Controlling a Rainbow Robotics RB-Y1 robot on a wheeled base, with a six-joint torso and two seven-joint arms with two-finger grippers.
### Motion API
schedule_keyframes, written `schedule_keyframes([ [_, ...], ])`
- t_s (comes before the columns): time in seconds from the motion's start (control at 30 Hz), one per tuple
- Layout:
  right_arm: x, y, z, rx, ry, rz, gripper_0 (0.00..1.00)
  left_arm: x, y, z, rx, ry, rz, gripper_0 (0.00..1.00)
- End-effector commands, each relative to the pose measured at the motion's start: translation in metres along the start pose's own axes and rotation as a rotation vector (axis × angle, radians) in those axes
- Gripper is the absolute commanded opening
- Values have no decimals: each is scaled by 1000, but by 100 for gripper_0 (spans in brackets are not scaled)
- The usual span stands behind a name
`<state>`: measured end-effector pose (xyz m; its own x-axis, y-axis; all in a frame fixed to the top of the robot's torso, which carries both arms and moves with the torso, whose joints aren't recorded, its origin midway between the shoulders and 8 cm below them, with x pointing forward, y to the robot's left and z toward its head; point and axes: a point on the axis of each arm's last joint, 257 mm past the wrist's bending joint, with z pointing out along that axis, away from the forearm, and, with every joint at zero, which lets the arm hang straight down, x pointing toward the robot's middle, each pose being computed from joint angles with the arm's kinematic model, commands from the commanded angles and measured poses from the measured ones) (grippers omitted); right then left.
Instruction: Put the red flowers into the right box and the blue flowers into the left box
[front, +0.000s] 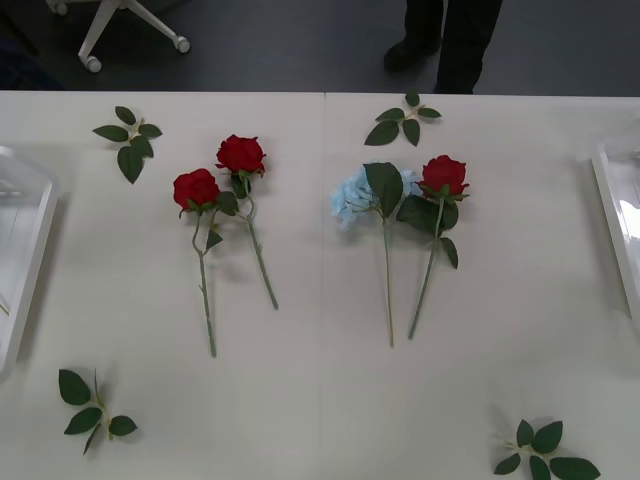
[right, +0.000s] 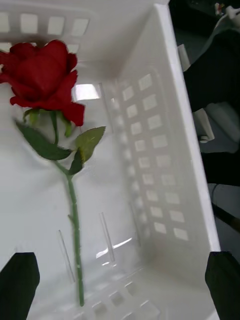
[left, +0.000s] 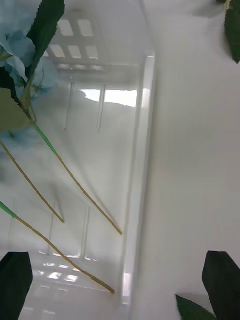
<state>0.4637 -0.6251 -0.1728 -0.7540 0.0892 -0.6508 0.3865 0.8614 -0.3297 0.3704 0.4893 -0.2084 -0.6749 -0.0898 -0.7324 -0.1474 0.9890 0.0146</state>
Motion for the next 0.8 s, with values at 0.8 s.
schedule_keyframes([
  [0.8,22,283,-170,-773,129,-141,98,-46,-218,66,151,184,-134,100],
])
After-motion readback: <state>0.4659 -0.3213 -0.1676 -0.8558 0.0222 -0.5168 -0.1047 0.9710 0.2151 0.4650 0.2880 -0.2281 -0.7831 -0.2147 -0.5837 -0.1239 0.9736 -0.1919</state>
